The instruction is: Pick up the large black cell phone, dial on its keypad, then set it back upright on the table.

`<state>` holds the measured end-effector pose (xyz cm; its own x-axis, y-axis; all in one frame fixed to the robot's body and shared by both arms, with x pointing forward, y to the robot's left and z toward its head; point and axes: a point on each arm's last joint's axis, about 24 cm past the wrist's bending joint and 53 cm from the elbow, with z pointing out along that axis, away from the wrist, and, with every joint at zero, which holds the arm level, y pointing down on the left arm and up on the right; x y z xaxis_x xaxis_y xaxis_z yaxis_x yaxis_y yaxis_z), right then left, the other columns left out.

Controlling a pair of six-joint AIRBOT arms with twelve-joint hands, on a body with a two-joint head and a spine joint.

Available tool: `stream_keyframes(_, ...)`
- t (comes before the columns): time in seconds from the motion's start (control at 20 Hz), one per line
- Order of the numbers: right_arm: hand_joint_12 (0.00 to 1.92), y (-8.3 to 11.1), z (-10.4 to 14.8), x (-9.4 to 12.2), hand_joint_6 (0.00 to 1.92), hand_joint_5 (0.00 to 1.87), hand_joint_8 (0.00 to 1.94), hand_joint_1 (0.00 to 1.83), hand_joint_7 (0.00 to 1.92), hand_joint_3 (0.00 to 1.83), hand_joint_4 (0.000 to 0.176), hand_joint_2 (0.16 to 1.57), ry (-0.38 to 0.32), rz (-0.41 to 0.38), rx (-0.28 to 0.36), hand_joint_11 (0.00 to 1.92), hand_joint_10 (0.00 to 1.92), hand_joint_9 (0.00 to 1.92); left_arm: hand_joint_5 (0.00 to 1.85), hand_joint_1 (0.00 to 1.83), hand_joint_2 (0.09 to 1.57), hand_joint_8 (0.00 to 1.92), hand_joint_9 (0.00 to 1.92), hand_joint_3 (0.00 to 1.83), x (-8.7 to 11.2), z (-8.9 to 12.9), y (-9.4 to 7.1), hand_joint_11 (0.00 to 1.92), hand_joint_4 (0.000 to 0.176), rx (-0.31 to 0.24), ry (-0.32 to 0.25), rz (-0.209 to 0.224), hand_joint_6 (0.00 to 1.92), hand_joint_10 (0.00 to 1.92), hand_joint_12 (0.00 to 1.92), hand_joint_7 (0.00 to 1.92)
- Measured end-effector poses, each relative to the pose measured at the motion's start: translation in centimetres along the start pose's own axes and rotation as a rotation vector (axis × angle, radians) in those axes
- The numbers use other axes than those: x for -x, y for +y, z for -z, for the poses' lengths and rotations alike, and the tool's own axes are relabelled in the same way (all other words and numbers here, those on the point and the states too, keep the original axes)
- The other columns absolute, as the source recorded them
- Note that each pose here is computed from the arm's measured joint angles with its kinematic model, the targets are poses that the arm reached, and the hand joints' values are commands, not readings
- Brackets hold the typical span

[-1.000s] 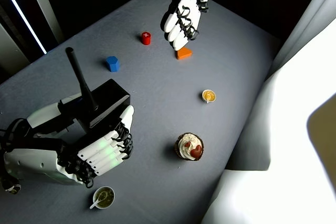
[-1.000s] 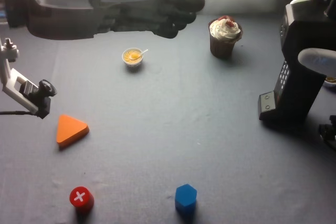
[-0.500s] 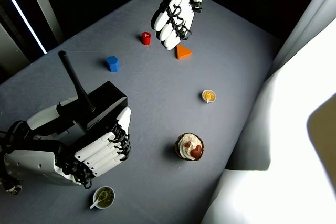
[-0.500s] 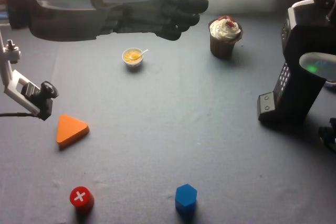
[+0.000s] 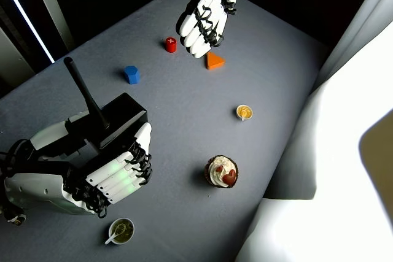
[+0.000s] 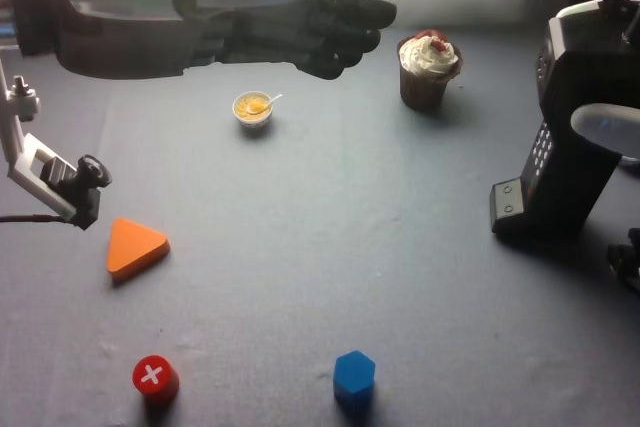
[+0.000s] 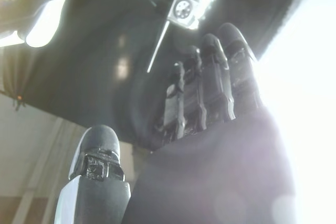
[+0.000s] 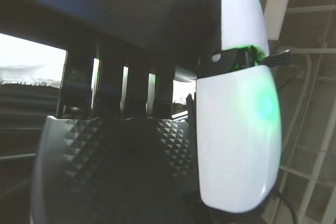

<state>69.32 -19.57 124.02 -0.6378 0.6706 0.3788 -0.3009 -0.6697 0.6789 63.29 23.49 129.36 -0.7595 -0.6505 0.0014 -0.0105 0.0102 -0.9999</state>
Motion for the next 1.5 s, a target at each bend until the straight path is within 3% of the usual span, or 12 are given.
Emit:
stream_keyframes(0.2, 1.34, 0.0, 0.1, -0.1, 1.07, 0.86, 0.99, 1.39, 0.92, 0.0, 0.0, 1.13, 0.004, 0.001, 0.001, 0.81, 1.24, 0.92, 0.21, 0.0, 1.2, 0.0, 0.21, 0.0, 0.0, 0.0, 0.0, 0.0, 0.026, 0.0, 0.0, 0.0, 0.0, 0.0, 0.5, 0.26)
stream_keyframes(0.3, 1.21, -0.1, 0.1, -0.3, 1.21, 0.72, 1.13, 1.35, 0.86, 0.0, 0.0, 1.17, 0.01, 0.002, -0.001, 0.74, 1.32, 0.91, 0.2, 0.0, 1.2, 0.0, 0.21, 0.0, 0.0, 0.0, 0.0, 0.0, 0.025, 0.0, 0.0, 0.0, 0.0, 0.0, 0.47, 0.26)
stream_keyframes(0.35, 1.17, -0.1, 0.1, -0.3, 1.33, 0.68, 1.22, 1.21, 0.87, 0.0, 0.0, 1.21, 0.01, 0.003, -0.001, 0.67, 0.86, 0.8, 0.21, 0.0, 1.2, 0.0, 0.22, 0.0, 0.0, 0.0, 0.0, 0.0, 0.023, 0.0, -0.001, 0.0, 0.0, 0.0, 0.49, 0.27)
stream_keyframes(0.4, 1.13, -0.1, 0.2, -0.2, 0.57, 0.64, 0.55, 1.15, 0.72, 0.0, 0.0, 1.17, 0.01, 0.003, -0.002, 0.6, 0.58, 0.76, 0.2, 0.0, 1.2, 0.0, 0.21, 0.0, 0.0, 0.0, 0.0, 0.0, 0.023, 0.0, -0.001, 0.0, 0.0, 0.0, 0.49, 0.26)
stream_keyframes(0.45, 1.08, -0.1, 0.3, -0.2, 0.21, 0.7, 0.2, 1.15, 0.75, 0.0, 0.0, 1.14, 0.011, 0.005, -0.004, 0.57, 0.38, 0.79, 0.2, 0.0, 1.2, 0.0, 0.21, 0.0, 0.0, 0.0, 0.0, 0.0, 0.023, 0.0, -0.001, 0.0, 0.0, 0.0, 0.51, 0.27)
stream_keyframes(0.5, 1.08, -0.1, 0.3, -0.3, 0.21, 0.7, 0.2, 1.15, 0.75, 0.0, 0.0, 1.14, 0.017, 0.006, -0.008, 0.57, 0.38, 0.79, 0.2, 0.0, 1.2, 0.0, 0.21, 0.0, 0.0, 0.0, 0.0, 0.0, 0.023, 0.0, -0.001, 0.0, 0.0, 0.0, 0.51, 0.27)
stream_keyframes(0.55, 1.01, -0.2, 0.3, -0.4, 0.02, 0.72, 0.01, 1.11, 0.73, 0.0, 0.0, 1.12, 0.019, 0.007, -0.011, 0.49, 0.11, 0.81, 0.19, 0.0, 1.2, 0.0, 0.21, 0.0, 0.0, 0.0, 0.0, 0.0, 0.026, 0.0, -0.002, 0.0, 0.0, 0.0, 0.54, 0.26)
stream_keyframes(0.6, 1.01, -0.2, 0.4, -0.4, 0.0, 0.71, 0.0, 1.08, 0.71, 0.0, 0.0, 1.12, 0.02, 0.007, -0.012, 0.45, 0.05, 0.8, 0.2, 0.0, 1.2, 0.0, 0.22, 0.0, 0.0, 0.0, 0.0, 0.0, 0.026, 0.0, 0.0, 0.0, 0.0, 0.01, 0.57, 0.26)
stream_keyframes(1.0, 1.01, -0.2, 0.5, 0.0, 0.0, 0.48, 0.0, 0.91, 0.41, 0.0, 0.0, 0.96, 0.016, 0.025, -0.019, 0.01, 0.0, 0.35, 0.19, 0.0, 1.21, 0.0, 0.2, 0.0, 0.0, 0.0, 0.0, 0.0, 0.024, 0.0, -0.001, 0.0, 0.0, 0.0, 0.66, 0.23)
stream_keyframes(1.15, 0.45, -0.1, 1.0, 0.2, 0.0, 0.12, 0.01, 0.68, 0.14, 0.0, 0.048, 0.98, 0.015, 0.037, -0.033, 0.0, 0.0, 0.08, 0.18, 0.0, 1.22, 0.0, 0.18, 0.0, 0.0, 0.0, 0.0, 0.0, 0.024, -0.001, -0.001, 0.001, 0.0, 0.0, 0.61, 0.21)
stream_keyframes(1.3, 0.04, -0.4, 1.8, 0.6, 0.0, 0.0, 0.0, 0.53, 0.0, 0.0, 0.07, 0.92, 0.005, 0.046, -0.05, 0.0, 0.0, 0.0, 0.17, 0.0, 1.22, 0.0, 0.18, 0.0, 0.0, 0.0, -0.1, 0.0, 0.027, -0.002, -0.001, 0.002, 0.0, 0.0, 0.6, 0.21)
stream_keyframes(1.5, 0.0, 0.2, 2.3, 0.5, 0.0, 0.0, 0.0, 0.35, 0.0, 0.0, 0.07, 0.88, 0.013, 0.054, -0.044, 0.0, 0.0, 0.0, 0.19, 0.0, 1.21, 0.0, 0.19, 0.0, 0.1, 0.0, -0.1, 0.0, 0.031, -0.003, -0.003, 0.004, 0.0, 0.0, 0.57, 0.23)
